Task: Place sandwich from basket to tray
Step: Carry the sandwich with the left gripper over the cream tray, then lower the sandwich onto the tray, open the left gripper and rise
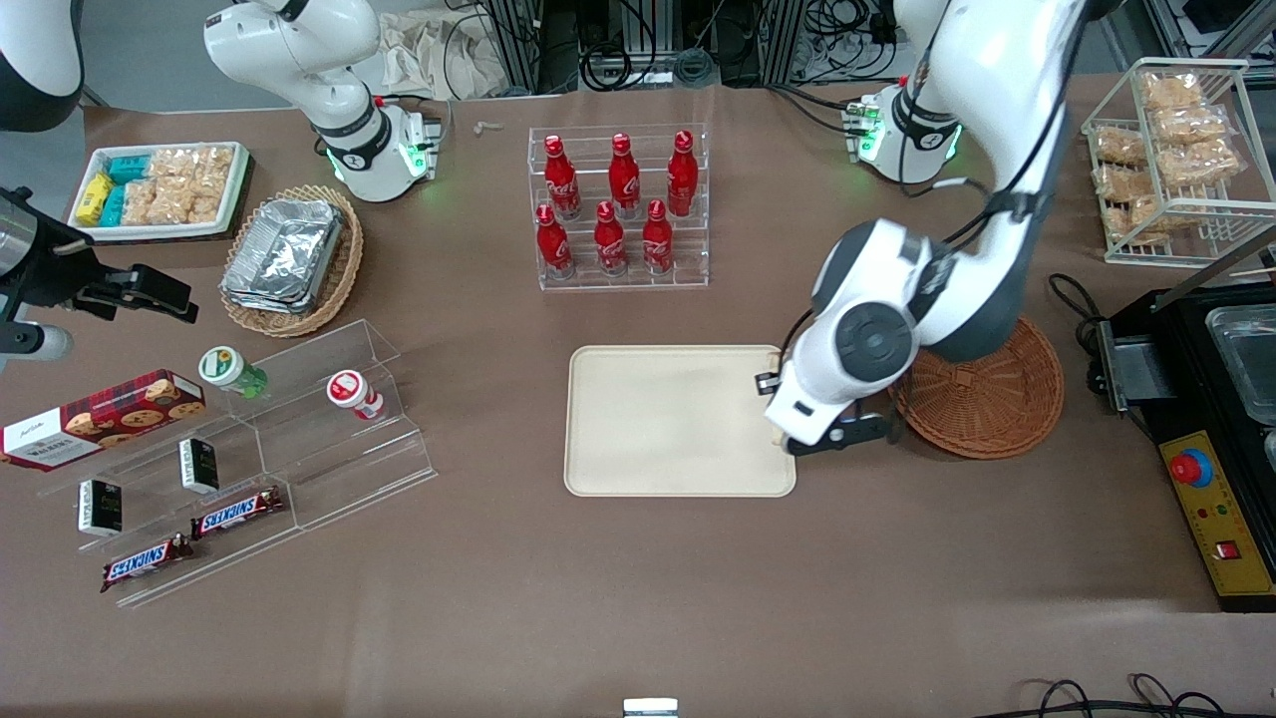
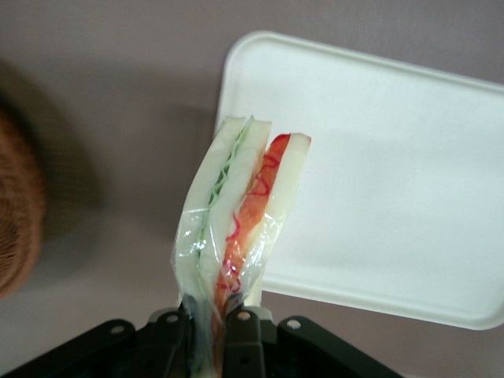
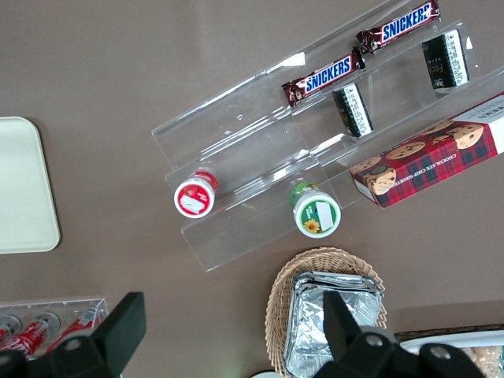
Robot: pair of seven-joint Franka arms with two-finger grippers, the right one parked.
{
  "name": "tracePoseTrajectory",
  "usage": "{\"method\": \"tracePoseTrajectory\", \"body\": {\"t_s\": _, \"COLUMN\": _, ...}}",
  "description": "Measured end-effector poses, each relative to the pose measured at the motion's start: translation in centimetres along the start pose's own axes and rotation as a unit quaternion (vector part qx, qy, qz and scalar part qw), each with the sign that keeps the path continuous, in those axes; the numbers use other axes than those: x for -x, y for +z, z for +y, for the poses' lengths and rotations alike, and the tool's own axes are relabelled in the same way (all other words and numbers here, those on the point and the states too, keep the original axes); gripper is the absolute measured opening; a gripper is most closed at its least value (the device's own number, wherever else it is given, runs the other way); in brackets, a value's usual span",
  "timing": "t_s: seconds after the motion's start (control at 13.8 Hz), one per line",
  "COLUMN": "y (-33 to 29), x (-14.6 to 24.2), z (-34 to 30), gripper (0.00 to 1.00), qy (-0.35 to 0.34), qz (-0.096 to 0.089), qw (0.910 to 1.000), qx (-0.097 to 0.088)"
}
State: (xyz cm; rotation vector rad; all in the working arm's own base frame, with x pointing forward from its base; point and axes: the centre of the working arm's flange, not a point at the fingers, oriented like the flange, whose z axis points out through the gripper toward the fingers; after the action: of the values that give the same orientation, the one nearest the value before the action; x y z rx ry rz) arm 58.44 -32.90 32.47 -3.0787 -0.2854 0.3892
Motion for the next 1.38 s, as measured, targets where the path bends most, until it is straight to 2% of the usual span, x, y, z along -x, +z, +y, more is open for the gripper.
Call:
{"method": "tracePoseTrajectory", "body": {"t_s": 0.29, "y": 7.0, "x": -1.8, "z": 1.7, "gripper": 0.16, "qy": -0.002, "qz": -0.008, "qw": 1.0000, "qx": -0.005}}
{"method": "tracePoseTrajectory", "body": {"t_s": 0.51, "y": 8.3, "x": -2.5, "z": 1.6, "gripper": 0.19, "qy": -0.005, "qz": -0.012, "qw": 0.9999, "qx": -0.008}}
{"method": "tracePoseTrajectory", "body": {"t_s": 0.8, "y": 7.8, "x": -3.0, "z": 1.4, "gripper": 0.54, "qy": -0.008, "qz": -0.006, "qw": 0.9999, "qx": -0.006}}
{"method": "tracePoseTrajectory", "body": {"t_s": 0.95, "y": 6.4, "x": -3.6, "z": 1.1, "gripper": 0.76, "qy": -0.007, "qz": 0.013, "qw": 0.9999, "qx": -0.008}}
{"method": "tracePoseTrajectory", "body": {"t_s": 1.09, "y": 4.0, "x": -4.0, "z": -0.1, "gripper": 0.96, "qy": -0.009, "qz": 0.030, "qw": 0.9993, "qx": -0.023}}
{"method": "tracePoseTrajectory", "body": {"t_s": 1.16, "y": 2.5, "x": -4.4, "z": -1.3, "gripper": 1.00, "qy": -0.020, "qz": 0.033, "qw": 0.9988, "qx": -0.032}}
{"method": "tracePoseTrajectory", "body": {"t_s": 1.38, "y": -2.4, "x": -5.7, "z": -7.1, "gripper": 1.00, "qy": -0.046, "qz": 0.039, "qw": 0.9964, "qx": -0.059}}
